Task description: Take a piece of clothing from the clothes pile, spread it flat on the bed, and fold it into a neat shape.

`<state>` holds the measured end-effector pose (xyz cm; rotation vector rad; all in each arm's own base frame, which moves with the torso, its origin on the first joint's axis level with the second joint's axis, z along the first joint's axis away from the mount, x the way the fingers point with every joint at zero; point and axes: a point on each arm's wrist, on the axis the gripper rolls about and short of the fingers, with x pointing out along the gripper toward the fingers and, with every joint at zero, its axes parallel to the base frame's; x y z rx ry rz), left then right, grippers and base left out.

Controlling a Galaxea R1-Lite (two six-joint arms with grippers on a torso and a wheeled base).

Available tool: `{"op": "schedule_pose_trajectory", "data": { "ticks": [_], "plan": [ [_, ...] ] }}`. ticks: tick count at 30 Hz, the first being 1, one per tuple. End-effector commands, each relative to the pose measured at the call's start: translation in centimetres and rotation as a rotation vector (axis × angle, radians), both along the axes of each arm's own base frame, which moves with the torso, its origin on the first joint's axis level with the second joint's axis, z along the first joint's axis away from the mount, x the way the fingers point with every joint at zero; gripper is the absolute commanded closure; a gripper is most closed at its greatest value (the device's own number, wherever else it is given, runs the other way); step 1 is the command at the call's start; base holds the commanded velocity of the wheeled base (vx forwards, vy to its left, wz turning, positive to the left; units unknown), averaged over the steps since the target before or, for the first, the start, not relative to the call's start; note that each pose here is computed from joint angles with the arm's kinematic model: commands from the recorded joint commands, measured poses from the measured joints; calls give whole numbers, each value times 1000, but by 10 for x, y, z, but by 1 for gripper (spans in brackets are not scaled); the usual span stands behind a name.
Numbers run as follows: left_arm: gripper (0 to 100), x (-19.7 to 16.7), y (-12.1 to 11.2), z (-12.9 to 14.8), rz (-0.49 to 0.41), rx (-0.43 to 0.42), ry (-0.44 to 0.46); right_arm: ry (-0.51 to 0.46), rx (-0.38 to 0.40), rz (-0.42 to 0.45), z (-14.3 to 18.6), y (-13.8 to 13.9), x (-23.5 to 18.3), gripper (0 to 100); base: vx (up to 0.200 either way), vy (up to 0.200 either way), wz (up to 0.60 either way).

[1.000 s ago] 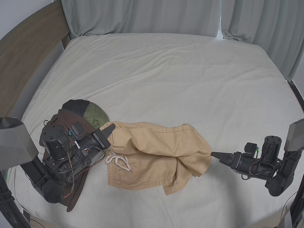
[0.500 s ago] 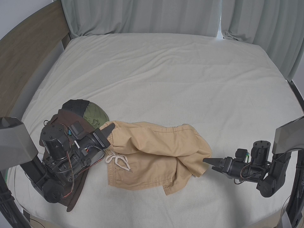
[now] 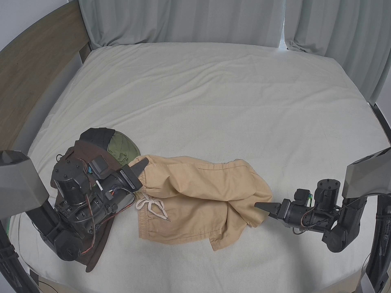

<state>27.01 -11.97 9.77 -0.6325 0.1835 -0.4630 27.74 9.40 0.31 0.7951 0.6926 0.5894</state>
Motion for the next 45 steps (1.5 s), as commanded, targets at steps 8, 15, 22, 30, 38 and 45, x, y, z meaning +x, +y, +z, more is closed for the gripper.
{"op": "schedule_pose_trajectory", "data": {
  "ticks": [8,15,22,30,38,45],
  "plan": [
    [100,1,0,1,1,-5,-6,-30,11,7,8,2,0,100,0,0,0],
    [100,6,0,2,9,-9,-17,-155,61,70,60,6,-29,100,0,0,0],
    [100,9,2,3,18,-13,-21,-75,74,208,56,14,-59,100,0,0,0],
    [100,14,7,4,40,-16,-29,74,28,279,23,24,-68,100,0,0,0],
    [100,14,7,4,40,-15,-28,106,-31,289,2,23,-66,100,0,0,0],
    [100,14,7,5,40,-17,-32,85,-62,293,-2,22,-65,0,0,0,0]
  ]
}}
